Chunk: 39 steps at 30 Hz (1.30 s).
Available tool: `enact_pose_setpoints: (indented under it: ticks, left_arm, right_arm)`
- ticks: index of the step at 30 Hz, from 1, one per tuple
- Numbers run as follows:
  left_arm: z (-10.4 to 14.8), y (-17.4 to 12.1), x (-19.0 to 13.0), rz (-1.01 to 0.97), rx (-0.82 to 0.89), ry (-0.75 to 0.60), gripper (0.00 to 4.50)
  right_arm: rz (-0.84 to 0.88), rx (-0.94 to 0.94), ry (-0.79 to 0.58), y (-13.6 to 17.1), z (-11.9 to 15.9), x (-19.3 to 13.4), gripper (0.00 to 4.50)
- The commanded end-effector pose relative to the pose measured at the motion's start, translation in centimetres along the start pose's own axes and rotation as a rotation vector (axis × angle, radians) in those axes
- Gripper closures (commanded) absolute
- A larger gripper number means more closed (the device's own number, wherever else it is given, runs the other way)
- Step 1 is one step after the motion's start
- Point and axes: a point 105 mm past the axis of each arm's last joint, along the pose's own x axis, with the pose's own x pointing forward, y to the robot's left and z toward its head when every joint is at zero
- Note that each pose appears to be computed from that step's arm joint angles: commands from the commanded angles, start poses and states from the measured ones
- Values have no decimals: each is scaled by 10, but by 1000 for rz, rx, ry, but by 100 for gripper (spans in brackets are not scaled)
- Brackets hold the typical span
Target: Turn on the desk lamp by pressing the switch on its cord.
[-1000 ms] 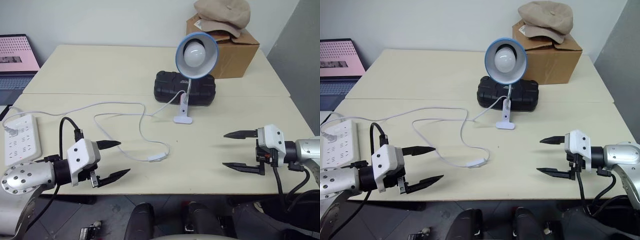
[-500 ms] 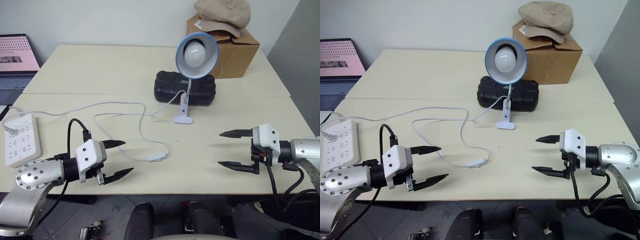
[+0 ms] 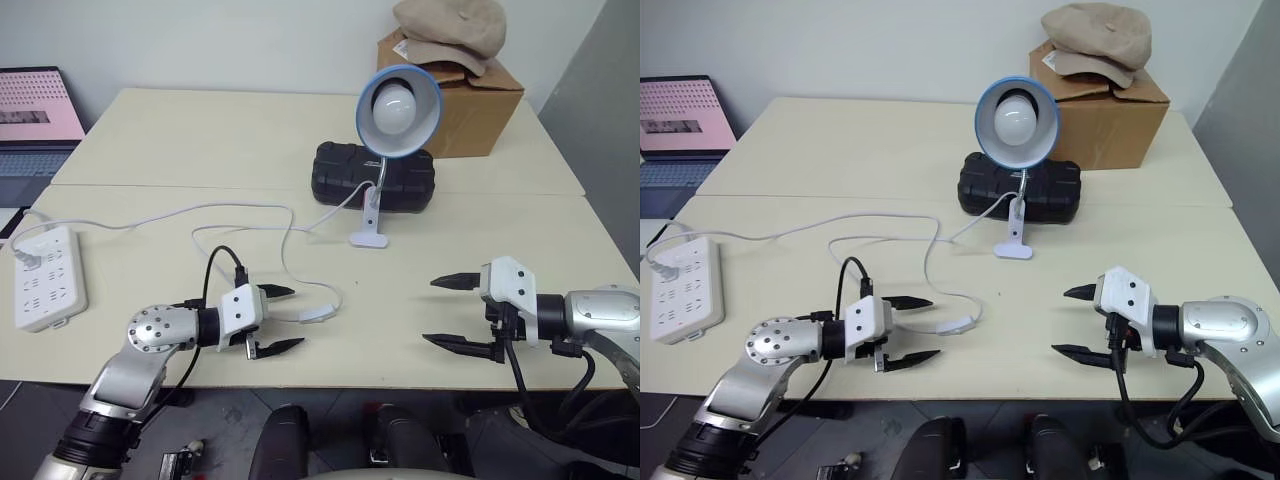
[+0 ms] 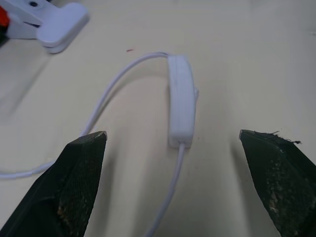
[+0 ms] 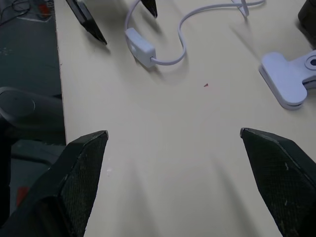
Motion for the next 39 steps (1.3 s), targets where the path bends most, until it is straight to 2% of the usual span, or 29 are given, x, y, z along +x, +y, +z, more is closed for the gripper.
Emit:
enact_pose_setpoints:
  ticks: [1, 4, 5, 7, 16, 24, 29, 32, 36, 39]
  left_arm:
    - [4, 2, 8, -24, 42, -17, 2]
    - [3, 3, 11, -38, 42, -22, 2]
    - [4, 3, 12, -44, 36, -28, 38]
    - [4, 1, 13, -61, 30, -34, 66]
    - [5, -1, 12, -78, 29, -32, 262]
    - [4, -10, 9, -120, 15, -12, 410]
    - [8, -3, 8, -91, 6, -27, 410]
    - [13, 2, 9, -80, 12, -32, 410]
    - [25, 16, 11, -31, 28, -47, 410]
    - [29, 21, 11, -9, 32, -54, 410]
  right_arm:
    - [-20, -33, -11, 3, 11, -5, 0]
    - [-26, -30, -10, 5, 13, -6, 0]
    - [-28, -28, -10, 5, 13, -7, 0]
    - [-30, -28, -8, 6, 14, -7, 0]
    - [-22, -36, -20, 5, 19, -5, 0]
    - [-18, -65, -59, -1, 29, 1, 0]
    - [-15, -64, -83, -6, 35, 12, 0]
    - [-7, -67, -95, -9, 41, 31, 0]
    - [101, -116, -143, 2, 61, 75, 0]
    - [147, -172, -137, 7, 68, 97, 0]
